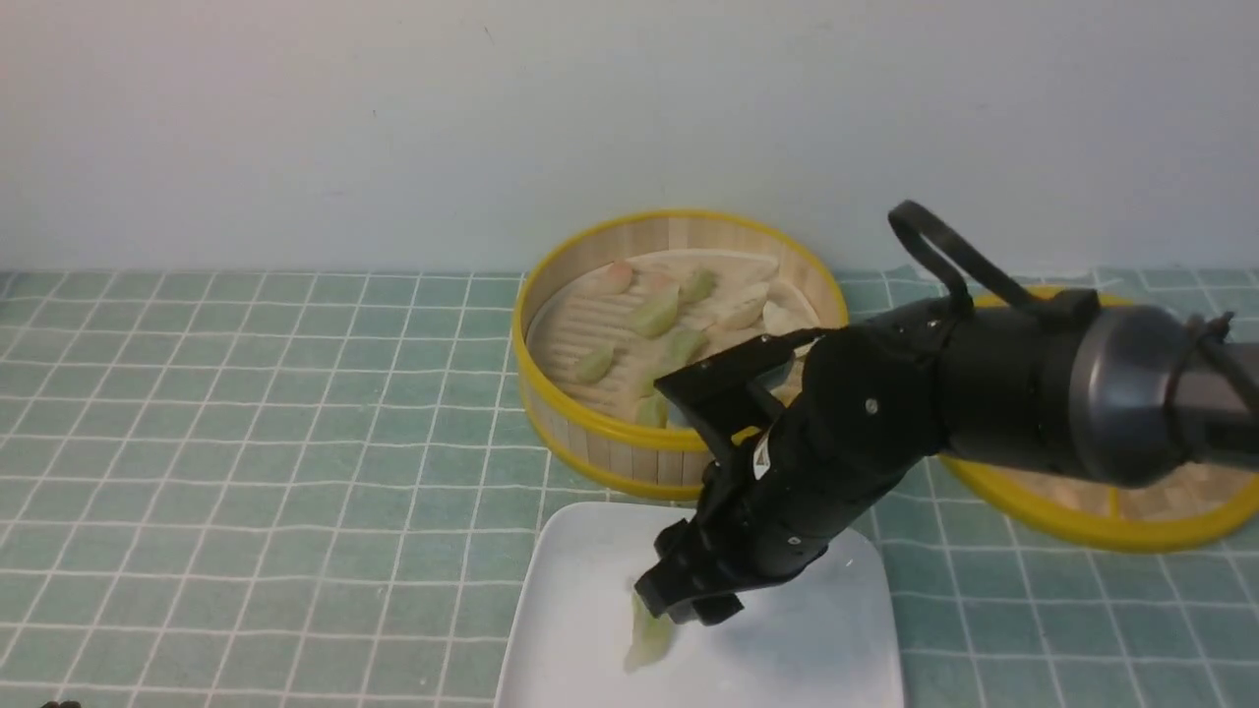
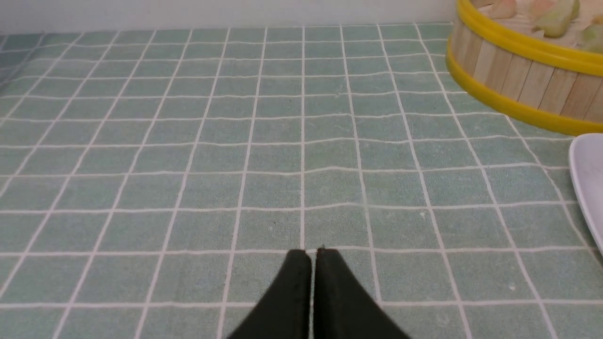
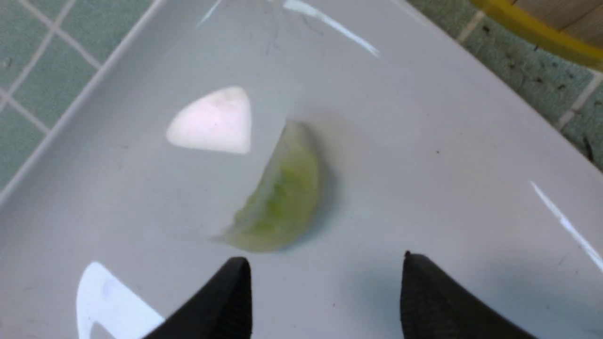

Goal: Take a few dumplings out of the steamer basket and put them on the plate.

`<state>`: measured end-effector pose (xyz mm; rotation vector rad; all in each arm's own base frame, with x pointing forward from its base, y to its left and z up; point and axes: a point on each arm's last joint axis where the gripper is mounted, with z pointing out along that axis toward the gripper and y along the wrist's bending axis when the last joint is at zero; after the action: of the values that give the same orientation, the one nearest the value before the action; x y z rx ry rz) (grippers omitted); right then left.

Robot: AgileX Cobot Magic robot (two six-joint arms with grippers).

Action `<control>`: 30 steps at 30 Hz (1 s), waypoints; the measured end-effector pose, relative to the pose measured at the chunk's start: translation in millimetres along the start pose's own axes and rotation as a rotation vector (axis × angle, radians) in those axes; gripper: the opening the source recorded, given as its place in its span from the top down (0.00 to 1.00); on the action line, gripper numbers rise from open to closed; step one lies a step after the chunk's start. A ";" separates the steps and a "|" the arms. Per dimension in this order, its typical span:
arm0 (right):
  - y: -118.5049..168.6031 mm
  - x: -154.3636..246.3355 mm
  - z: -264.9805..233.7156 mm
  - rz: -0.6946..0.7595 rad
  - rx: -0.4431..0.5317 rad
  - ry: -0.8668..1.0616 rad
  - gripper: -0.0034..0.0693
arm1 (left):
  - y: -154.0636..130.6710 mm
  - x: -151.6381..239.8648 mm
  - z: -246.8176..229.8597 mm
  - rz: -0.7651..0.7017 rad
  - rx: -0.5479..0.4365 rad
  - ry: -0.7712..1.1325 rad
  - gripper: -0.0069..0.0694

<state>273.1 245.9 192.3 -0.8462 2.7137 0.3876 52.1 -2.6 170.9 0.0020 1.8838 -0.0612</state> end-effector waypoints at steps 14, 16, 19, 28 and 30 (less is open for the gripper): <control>20.2 40.7 -226.5 -0.040 -0.002 -0.592 0.96 | 0.0 0.0 0.0 0.000 0.000 0.000 0.92; 16.4 80.7 -266.8 -0.046 0.018 -0.808 0.97 | 0.0 0.0 0.0 0.000 0.000 0.000 0.92; 10.8 123.0 -282.7 -0.055 0.023 -0.997 0.97 | 0.0 0.0 0.0 0.000 0.000 0.000 0.92; -7.9 234.2 -247.1 -0.093 0.000 -1.275 0.97 | 0.0 0.0 0.0 0.000 0.000 0.000 0.92; -11.3 249.6 -236.1 -0.092 -0.005 -1.295 0.97 | 0.0 0.0 0.0 0.000 0.000 0.000 0.92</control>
<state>40.3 31.3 326.2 -0.4326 1.4645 0.6268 52.1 -2.6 170.9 0.0020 1.8838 -0.0612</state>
